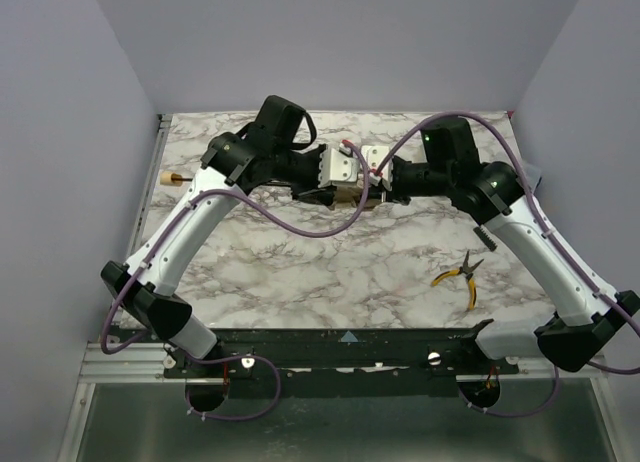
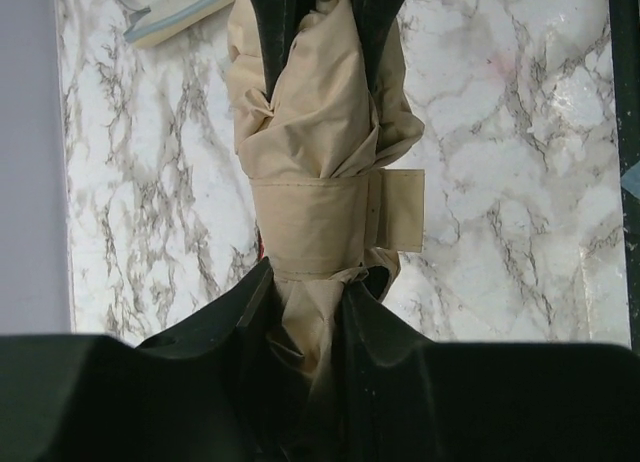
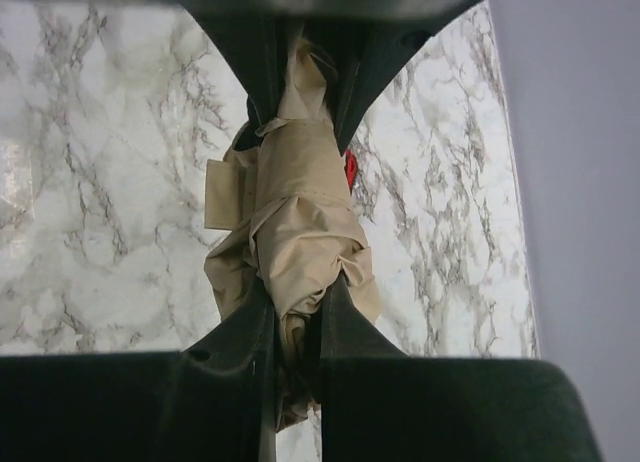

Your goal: Open the umbrella

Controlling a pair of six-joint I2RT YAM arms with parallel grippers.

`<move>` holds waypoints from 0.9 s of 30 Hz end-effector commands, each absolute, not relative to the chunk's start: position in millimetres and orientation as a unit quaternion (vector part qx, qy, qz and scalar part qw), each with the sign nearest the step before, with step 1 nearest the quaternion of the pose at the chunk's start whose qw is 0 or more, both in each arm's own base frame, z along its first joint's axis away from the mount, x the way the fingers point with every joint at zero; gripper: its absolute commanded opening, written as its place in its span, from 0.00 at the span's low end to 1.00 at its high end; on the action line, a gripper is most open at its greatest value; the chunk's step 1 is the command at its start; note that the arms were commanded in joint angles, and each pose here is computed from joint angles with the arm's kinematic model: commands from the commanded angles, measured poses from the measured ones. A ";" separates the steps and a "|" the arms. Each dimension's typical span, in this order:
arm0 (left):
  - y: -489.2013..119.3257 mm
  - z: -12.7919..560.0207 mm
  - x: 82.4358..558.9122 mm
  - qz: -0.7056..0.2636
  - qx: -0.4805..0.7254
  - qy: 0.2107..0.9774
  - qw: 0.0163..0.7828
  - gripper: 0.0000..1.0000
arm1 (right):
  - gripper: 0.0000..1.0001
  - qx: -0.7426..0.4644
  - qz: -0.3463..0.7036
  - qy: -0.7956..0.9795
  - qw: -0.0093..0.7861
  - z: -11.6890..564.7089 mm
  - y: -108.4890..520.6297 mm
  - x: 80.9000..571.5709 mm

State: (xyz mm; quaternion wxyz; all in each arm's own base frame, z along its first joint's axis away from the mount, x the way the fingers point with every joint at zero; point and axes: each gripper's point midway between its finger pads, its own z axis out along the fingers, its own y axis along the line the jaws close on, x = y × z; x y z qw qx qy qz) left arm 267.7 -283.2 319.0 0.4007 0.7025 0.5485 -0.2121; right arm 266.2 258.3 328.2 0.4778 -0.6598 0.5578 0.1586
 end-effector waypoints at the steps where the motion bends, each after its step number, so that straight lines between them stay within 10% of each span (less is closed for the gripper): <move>1: -287.5 385.0 256.7 -0.240 0.666 0.483 0.516 0.43 | 0.00 -0.600 0.163 0.624 0.473 313.9 241.9 276.0; 6: -266.4 405.7 278.6 -0.242 0.590 0.514 0.574 0.94 | 0.00 -0.547 0.183 0.637 0.511 331.0 240.5 286.5; 13: -208.5 479.9 299.2 -0.368 0.326 0.566 0.662 0.98 | 0.00 -0.384 0.277 0.664 0.579 387.2 228.2 328.1; 27: -224.2 461.2 330.8 -0.582 0.091 0.591 0.551 0.98 | 0.00 -0.255 0.543 0.544 0.587 485.6 267.0 311.4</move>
